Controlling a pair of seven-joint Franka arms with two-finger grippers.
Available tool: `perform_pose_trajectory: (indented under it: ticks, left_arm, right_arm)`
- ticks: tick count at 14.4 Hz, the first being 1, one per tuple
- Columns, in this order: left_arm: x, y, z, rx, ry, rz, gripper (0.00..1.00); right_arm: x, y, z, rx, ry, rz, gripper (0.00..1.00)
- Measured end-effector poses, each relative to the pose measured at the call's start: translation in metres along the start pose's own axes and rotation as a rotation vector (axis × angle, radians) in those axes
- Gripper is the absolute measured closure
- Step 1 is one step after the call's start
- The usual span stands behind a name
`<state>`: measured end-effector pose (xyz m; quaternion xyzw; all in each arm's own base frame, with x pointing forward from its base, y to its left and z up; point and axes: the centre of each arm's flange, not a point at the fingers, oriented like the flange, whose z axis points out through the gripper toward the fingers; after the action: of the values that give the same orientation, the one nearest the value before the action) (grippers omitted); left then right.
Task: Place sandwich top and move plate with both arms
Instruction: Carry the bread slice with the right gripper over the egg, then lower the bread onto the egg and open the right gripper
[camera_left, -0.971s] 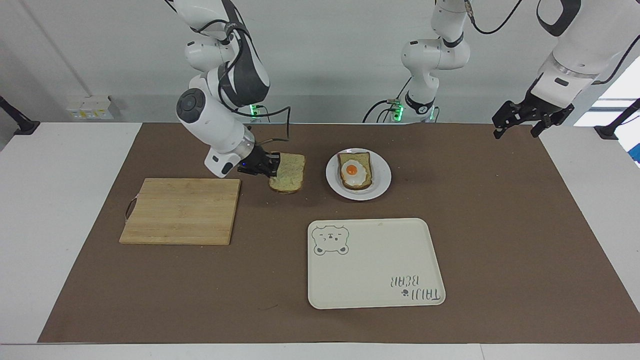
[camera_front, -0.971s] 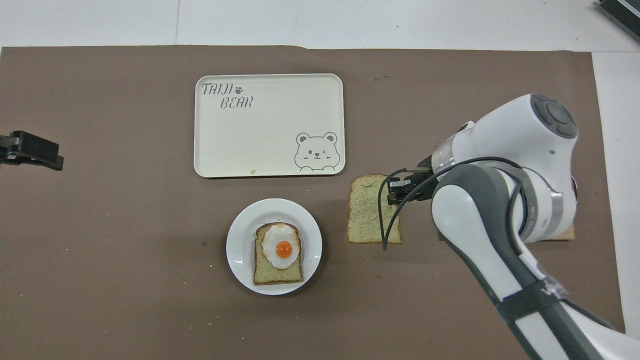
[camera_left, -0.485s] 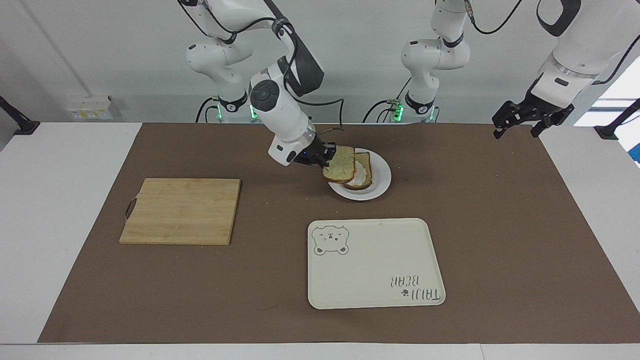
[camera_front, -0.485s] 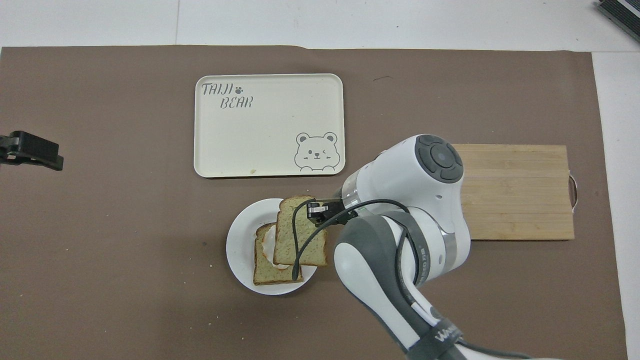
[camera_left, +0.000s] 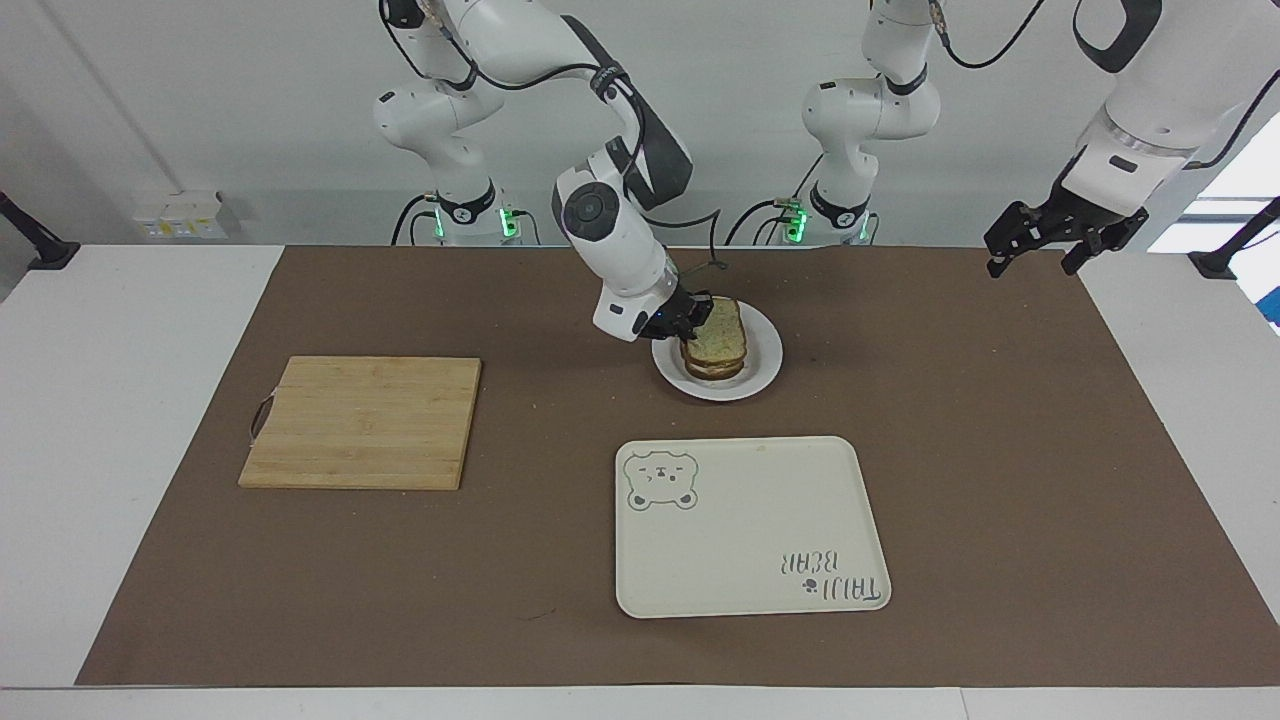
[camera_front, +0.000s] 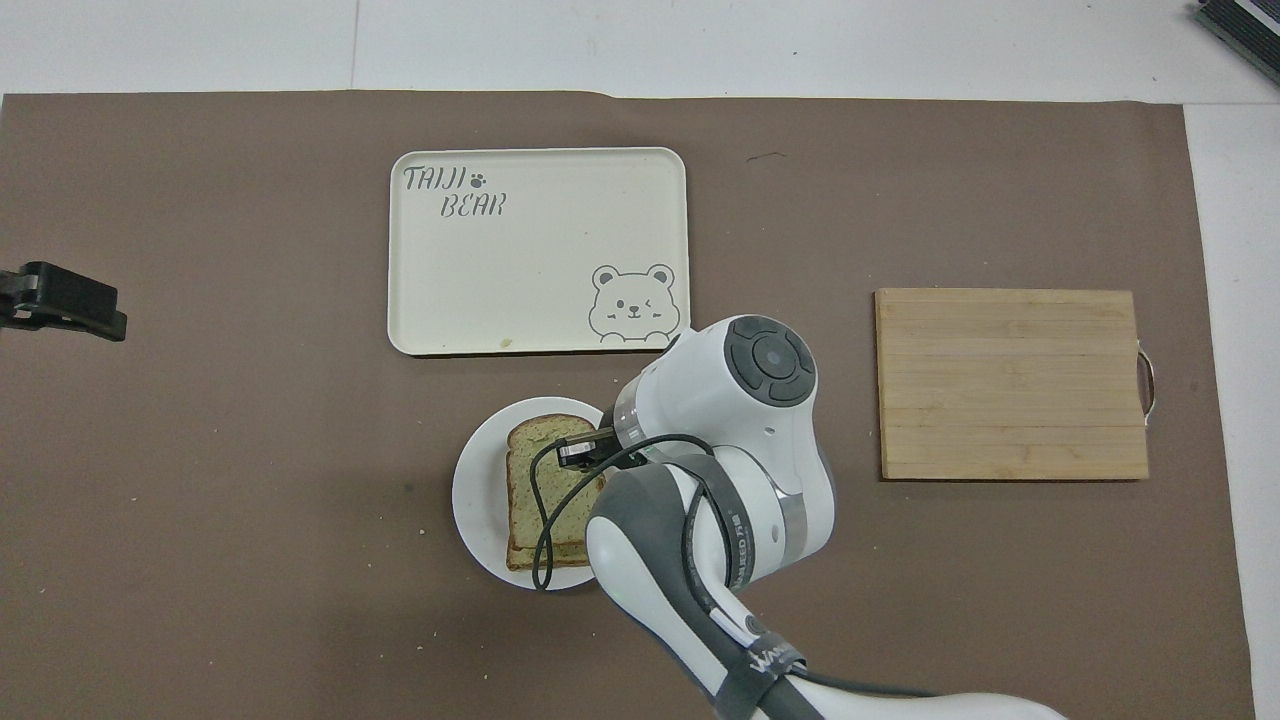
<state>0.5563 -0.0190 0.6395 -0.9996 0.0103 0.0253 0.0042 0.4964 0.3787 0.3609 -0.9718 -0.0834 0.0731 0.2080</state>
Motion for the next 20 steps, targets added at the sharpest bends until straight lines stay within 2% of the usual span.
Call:
perform_pose_trajectory:
  ticks: [2, 5, 10, 12, 15, 18, 20]
  left_arm:
    - [0.0, 0.0, 0.0, 0.0, 0.0, 0.0, 0.0]
    - [0.0, 0.0, 0.0, 0.0, 0.0, 0.0, 0.0]
    - [0.0, 0.0, 0.0, 0.0, 0.0, 0.0, 0.0]
    - [0.0, 0.0, 0.0, 0.0, 0.0, 0.0, 0.0]
    - [0.0, 0.006, 0.0, -0.019, 0.0, 0.008, 0.0]
    - [-0.001, 0.018, 0.004, -0.144, -0.012, 0.01, 0.0]
    - [0.0, 0.026, 0.02, -0.197, -0.013, 0.011, 0.0]
  right_arm:
    - [0.002, 0.001, 0.011, -0.002, 0.005, -0.01, 0.89]
    - [0.003, -0.007, 0.022, 0.04, 0.023, 0.028, 0.89]
    - [0.004, -0.007, 0.032, 0.043, 0.031, 0.046, 0.89]
    - [0.005, -0.006, 0.031, 0.043, 0.032, 0.047, 0.85]
    - [0.008, -0.005, 0.028, 0.045, 0.048, 0.051, 0.53]
    - [0.016, 0.006, 0.015, 0.025, 0.077, 0.048, 0.21]
    - [0.025, 0.017, -0.006, -0.034, 0.116, 0.009, 0.02]
